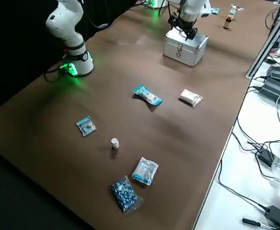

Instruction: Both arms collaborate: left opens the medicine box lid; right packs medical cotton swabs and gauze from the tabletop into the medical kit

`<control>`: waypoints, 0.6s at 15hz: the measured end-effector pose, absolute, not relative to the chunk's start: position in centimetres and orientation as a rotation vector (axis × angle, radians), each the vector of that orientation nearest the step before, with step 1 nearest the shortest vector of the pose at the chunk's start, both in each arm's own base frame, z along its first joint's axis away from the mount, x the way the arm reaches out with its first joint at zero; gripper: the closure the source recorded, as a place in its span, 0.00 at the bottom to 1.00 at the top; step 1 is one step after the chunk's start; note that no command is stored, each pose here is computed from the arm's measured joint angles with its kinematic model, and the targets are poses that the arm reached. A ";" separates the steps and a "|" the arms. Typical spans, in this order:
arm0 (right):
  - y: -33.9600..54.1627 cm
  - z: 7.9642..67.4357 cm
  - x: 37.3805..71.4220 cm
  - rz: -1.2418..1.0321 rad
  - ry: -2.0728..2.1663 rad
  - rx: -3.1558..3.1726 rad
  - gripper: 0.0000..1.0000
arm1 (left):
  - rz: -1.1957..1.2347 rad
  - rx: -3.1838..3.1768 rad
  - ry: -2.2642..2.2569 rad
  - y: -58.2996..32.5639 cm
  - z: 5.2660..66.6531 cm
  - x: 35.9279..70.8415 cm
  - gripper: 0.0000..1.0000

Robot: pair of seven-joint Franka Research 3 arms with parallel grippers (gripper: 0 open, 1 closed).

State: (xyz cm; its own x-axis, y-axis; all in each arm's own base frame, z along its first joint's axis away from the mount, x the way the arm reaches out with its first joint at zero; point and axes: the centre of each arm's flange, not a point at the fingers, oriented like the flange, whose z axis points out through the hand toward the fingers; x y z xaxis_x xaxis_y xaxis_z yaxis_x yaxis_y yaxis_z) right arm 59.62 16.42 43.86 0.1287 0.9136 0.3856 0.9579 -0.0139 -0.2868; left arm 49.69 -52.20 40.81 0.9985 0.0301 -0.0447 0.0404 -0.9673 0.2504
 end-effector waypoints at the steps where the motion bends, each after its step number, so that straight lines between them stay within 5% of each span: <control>1: 16.8 42.4 59.5 -0.146 -1.807 -1.945 0.01 | -0.051 2.876 0.061 -52.5 40.5 49.8 0.00; 9: 21.8 36.3 56.7 -0.281 -1.887 -1.832 0.01 | -0.054 2.845 0.106 -53.7 37.7 50.2 0.01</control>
